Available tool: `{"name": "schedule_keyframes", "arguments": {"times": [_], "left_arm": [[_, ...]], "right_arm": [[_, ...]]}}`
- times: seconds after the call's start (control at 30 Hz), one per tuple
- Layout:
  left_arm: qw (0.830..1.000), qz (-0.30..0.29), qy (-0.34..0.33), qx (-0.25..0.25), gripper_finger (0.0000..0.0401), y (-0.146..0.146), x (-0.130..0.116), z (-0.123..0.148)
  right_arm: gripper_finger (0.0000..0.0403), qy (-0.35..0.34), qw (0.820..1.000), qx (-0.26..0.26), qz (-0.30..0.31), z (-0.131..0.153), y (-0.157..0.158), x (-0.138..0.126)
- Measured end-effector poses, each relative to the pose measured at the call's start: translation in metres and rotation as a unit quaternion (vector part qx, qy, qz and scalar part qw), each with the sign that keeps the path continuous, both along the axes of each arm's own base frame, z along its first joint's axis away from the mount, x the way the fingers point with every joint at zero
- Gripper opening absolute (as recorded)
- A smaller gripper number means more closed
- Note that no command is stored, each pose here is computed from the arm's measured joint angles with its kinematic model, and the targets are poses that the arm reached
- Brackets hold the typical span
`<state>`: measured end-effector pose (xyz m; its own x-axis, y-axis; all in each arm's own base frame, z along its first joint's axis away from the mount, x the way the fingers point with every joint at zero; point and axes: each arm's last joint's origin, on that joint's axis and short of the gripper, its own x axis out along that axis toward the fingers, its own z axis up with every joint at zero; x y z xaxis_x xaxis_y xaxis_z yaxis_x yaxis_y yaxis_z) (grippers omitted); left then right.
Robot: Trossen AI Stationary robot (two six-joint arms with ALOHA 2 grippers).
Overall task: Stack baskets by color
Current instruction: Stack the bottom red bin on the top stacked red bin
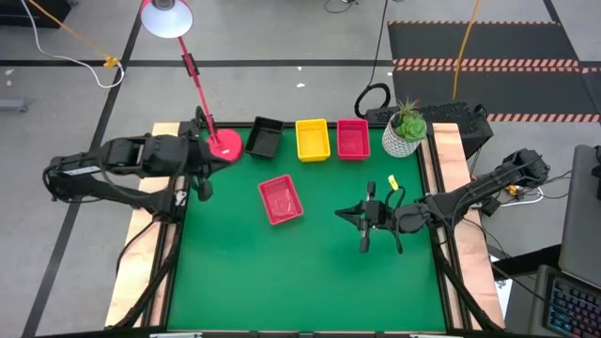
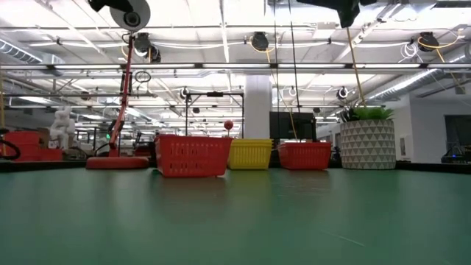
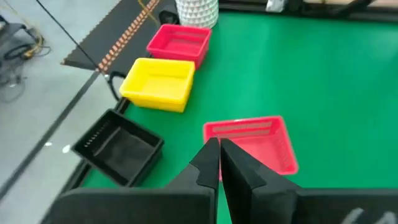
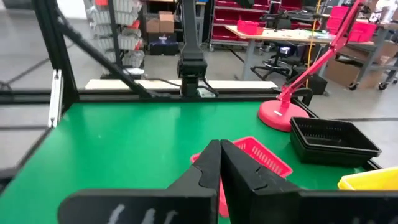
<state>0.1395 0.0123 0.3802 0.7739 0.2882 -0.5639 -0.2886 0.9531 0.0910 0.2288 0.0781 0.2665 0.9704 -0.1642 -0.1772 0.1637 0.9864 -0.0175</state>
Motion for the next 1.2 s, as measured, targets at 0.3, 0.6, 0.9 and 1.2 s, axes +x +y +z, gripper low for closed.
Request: {"name": "schedule_keyframes", "arguments": {"times": [0.3, 0.6, 0.9, 1.2], "left_arm": [[0.988, -0.107, -0.112, -0.023, 0.0025, -0.021, -0.009, -0.006], [0.969, -0.163, -0.185, -0.006, 0.0026, -0.034, -0.004, -0.035], [0.976, -0.082, -0.199, -0.034, 0.0026, -0.035, 0.009, -0.076], [0.924, -0.286, -0.254, 0.013, 0.0026, -0.052, 0.015, -0.084]], "right_arm": [[0.0004, -0.018, 0.999, 0.027, -0.003, 0.021, 0.002, 0.004], [0.0004, 0.007, 0.999, 0.046, -0.008, 0.045, 0.002, 0.005], [0.0004, 0.021, 0.994, 0.104, -0.025, 0.058, 0.002, 0.004], [0.0004, 0.024, 0.995, 0.092, -0.022, 0.059, 0.003, 0.005]]}}
